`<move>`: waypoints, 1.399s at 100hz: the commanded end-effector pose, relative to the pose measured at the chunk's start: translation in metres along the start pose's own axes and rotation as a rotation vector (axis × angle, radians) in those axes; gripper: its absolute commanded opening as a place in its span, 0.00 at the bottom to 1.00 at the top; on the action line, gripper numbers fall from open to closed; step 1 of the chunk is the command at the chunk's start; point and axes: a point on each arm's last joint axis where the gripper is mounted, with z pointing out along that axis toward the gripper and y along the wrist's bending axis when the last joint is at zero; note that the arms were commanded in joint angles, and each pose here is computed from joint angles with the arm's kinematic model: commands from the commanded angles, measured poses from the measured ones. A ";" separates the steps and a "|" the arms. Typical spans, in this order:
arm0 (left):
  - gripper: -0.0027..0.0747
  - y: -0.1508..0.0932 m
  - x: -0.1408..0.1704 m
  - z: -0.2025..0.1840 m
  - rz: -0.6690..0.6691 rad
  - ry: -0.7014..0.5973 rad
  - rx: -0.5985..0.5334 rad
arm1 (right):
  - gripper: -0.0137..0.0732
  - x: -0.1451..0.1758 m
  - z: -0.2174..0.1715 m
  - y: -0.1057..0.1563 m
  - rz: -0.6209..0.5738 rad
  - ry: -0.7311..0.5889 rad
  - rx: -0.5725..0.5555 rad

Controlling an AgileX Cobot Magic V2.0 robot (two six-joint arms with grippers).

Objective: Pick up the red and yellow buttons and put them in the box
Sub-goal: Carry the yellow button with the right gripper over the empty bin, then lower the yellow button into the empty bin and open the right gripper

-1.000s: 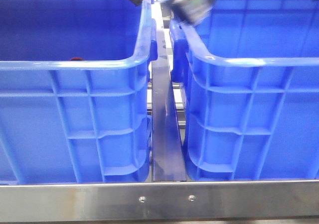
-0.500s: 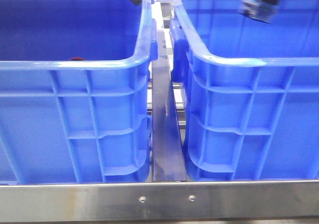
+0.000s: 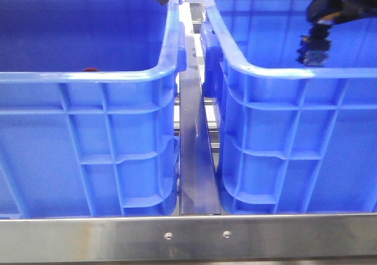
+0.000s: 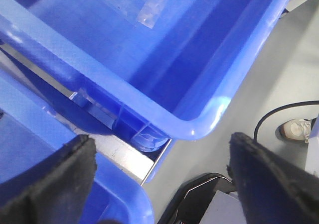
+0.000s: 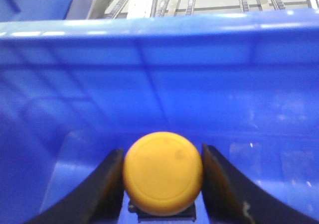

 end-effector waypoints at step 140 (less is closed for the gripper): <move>0.70 -0.005 -0.016 -0.018 -0.001 -0.135 0.012 | 0.81 -0.029 -0.026 -0.004 0.002 -0.136 0.078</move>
